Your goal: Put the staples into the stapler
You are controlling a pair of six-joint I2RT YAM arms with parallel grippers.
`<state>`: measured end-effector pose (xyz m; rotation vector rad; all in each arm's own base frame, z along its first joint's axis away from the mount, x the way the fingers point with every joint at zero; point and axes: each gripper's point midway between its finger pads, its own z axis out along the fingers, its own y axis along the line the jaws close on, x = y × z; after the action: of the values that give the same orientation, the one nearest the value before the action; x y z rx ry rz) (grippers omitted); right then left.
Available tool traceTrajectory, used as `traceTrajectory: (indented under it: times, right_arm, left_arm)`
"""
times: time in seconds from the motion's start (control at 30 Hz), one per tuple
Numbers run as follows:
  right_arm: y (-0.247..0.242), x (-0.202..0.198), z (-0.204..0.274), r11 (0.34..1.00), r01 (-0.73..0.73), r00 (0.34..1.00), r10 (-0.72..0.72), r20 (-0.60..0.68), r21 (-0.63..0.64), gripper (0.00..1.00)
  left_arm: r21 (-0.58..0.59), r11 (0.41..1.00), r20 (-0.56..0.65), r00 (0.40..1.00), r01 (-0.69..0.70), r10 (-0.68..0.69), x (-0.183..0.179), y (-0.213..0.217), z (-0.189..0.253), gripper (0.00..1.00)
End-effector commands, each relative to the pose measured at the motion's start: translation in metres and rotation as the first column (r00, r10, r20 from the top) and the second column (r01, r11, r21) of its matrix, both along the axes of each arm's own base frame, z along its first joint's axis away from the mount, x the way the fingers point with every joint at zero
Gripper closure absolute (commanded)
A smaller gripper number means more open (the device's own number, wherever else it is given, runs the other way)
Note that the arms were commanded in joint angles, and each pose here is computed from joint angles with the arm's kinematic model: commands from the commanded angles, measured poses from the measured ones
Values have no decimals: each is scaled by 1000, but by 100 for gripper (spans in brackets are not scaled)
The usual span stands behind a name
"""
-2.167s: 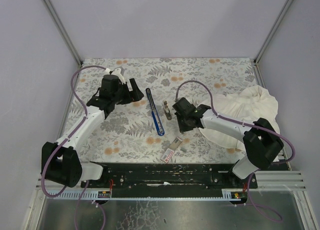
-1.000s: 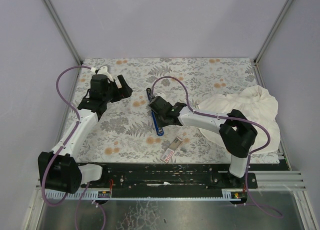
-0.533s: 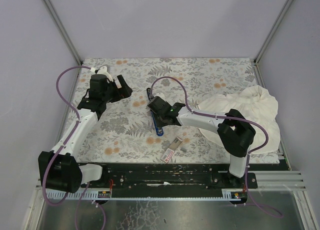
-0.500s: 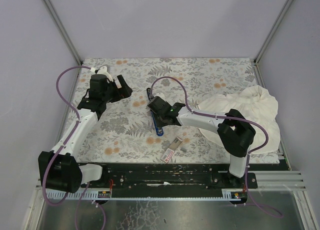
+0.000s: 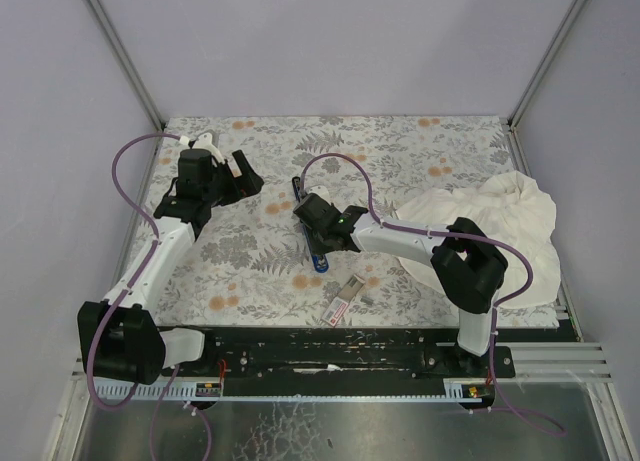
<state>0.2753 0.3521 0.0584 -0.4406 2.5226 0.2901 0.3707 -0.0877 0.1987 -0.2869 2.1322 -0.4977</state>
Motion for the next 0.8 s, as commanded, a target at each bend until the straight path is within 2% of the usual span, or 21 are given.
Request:
traceTrajectory:
  times: [0.0, 0.27, 0.77]
  right_arm:
    - [5, 6, 14, 1000, 23, 999, -24, 43, 15, 85]
    - [9, 7, 36, 999, -6, 997, 2, 78, 53, 85]
    - [5, 7, 35, 999, -12, 996, 9, 89, 34, 85]
  left_arm:
    - [-22, 1000, 35, 999, 3, -2, 7, 0, 5, 8]
    - [-49, 998, 22, 999, 33, -32, 7, -7, 1, 8]
    - [-57, 998, 12, 999, 39, -38, 7, -8, -3, 8]
